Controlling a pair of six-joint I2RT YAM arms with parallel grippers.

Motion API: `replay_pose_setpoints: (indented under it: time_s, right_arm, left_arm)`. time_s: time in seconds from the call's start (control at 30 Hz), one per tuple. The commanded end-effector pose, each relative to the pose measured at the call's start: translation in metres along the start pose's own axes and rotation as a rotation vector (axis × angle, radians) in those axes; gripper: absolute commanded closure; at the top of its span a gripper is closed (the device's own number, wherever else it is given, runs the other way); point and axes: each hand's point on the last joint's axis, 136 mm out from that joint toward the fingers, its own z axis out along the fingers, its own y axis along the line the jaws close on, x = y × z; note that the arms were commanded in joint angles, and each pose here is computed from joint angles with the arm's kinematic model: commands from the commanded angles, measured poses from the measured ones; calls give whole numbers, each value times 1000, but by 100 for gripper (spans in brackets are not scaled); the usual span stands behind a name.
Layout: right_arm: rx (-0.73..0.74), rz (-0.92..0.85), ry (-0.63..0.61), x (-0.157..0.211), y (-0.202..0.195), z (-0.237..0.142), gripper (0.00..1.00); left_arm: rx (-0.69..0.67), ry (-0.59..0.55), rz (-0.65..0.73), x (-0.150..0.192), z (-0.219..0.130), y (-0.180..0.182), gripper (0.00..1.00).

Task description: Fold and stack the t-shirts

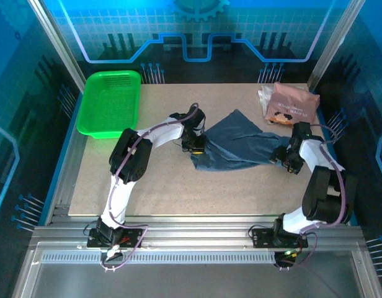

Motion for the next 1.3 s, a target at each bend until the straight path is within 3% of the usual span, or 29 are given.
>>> replay_pose_setpoints:
  time_s: [0.0,0.13,0.27,0.53,0.7,0.83,1.03,1.27]
  right_arm:
    - [52,4,-18,-21,1,18,40]
    - [-3,62,-56,-45,17,13,84]
    - [-136,52,-163,-66,45,-37,99]
    - [-464,-24,-291,-69,82,-147,100]
    - [-586,-47,-371,-67,90,-202,100]
    - [-694,-53,-440,-68,96,-252,100]
    - [-868,-27,-517,-59,103,-329,100]
    - [-1021,82,-422,-43,111,-366,100]
  left_arm:
    - [-1,32,15,9,11,4,100]
    - [32,-6,20,0,5,3,100]
    - [50,-155,3,-26,-38,8,100]
    - [36,-534,38,-67,-183,5,100]
    - [65,-713,58,-69,-260,-4,100]
    - [82,-818,88,-61,-309,-13,100]
    - [60,-1088,124,-35,-423,-15,100]
    - [80,-1277,144,-2,-506,-18,100]
